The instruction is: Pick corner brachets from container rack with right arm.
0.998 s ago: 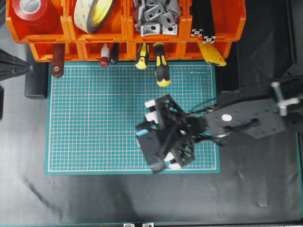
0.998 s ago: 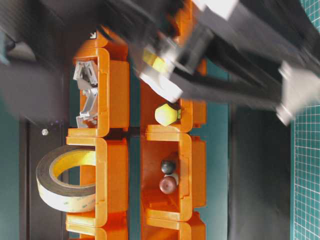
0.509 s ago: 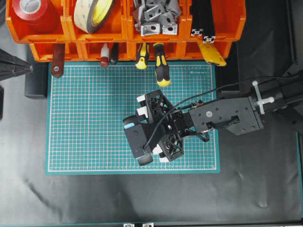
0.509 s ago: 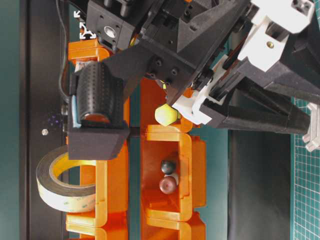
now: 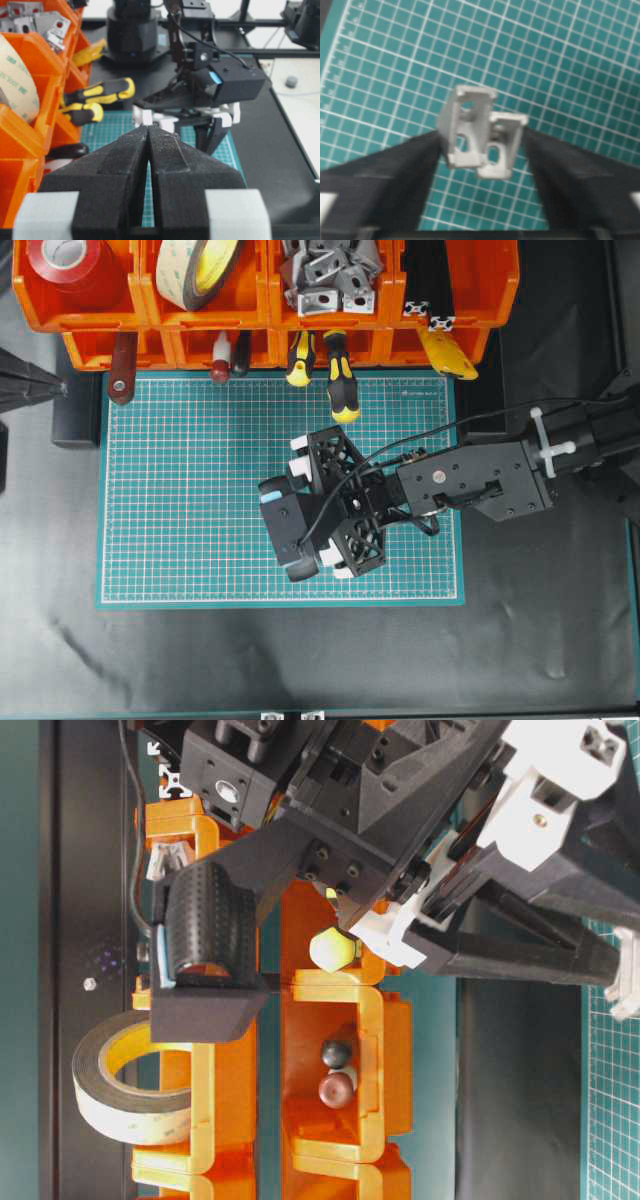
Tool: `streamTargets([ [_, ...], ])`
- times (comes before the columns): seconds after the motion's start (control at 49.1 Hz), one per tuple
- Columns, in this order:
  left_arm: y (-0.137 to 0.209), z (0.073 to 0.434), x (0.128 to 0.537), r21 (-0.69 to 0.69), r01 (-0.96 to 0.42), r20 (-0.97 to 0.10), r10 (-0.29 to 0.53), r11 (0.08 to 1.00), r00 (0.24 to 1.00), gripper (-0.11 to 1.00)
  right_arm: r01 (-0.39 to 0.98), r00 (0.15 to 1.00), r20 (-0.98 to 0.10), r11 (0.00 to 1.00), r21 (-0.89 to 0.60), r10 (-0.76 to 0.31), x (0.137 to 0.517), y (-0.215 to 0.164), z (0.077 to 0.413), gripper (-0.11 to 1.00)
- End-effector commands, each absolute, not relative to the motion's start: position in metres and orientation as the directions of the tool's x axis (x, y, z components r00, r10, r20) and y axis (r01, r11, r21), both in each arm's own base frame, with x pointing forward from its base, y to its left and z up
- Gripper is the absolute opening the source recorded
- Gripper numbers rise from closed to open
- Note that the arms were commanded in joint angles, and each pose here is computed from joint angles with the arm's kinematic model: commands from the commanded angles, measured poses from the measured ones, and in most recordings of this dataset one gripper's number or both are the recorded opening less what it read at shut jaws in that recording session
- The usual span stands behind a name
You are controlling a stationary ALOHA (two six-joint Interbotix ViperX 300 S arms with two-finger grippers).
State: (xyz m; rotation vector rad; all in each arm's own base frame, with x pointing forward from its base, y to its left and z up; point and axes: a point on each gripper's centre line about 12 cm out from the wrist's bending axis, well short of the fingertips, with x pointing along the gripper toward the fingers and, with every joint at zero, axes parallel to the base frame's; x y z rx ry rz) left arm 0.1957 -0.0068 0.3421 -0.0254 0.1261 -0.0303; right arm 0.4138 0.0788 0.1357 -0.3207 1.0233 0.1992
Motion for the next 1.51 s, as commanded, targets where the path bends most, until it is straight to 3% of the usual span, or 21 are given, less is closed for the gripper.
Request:
streamTargets([
  [0.0, -0.008, 0.357, 0.196, -0.037, 0.035, -0.083, -0.038, 0.999, 0.996, 0.00, -0.285, 0.540, -0.842, 0.945, -0.159, 0.021, 0.421, 0.080, 0.150, 0.71],
  [0.081, -0.008, 0.358, 0.196, -0.063, 0.034, -0.081, -0.039, 0.997, 0.996, 0.00, -0.272, 0.540, -0.842, 0.950, -0.150, 0.021, 0.421, 0.080, 0.150, 0.83],
  [0.346, -0.008, 0.356, 0.196, -0.114, 0.026, -0.096, -0.037, 0.993, 0.995, 0.00, -0.220, 0.552, -0.833, 0.969, -0.112, 0.029, 0.418, 0.083, 0.158, 0.80],
  [0.509, -0.008, 0.357, 0.193, -0.117, 0.028, -0.090, -0.039, 0.993, 0.995, 0.00, -0.217, 0.601, -0.797, 0.972, -0.089, 0.061, 0.407, 0.095, 0.186, 0.80],
  [0.753, -0.009, 0.366, 0.179, -0.110, 0.038, -0.060, -0.045, 0.993, 0.997, 0.01, -0.214, 0.706, -0.693, 0.977, -0.015, 0.144, 0.361, 0.111, 0.251, 0.80],
  [0.937, -0.011, 0.362, 0.170, -0.086, 0.054, -0.108, -0.063, 0.995, 0.992, 0.02, -0.210, 0.781, -0.596, 0.977, 0.030, 0.186, 0.322, 0.103, 0.291, 0.80],
  [1.486, -0.011, 0.357, 0.166, -0.060, 0.053, -0.146, -0.061, 0.997, 0.987, 0.02, -0.221, 0.904, -0.364, 0.974, 0.049, 0.223, 0.226, 0.066, 0.328, 0.80],
])
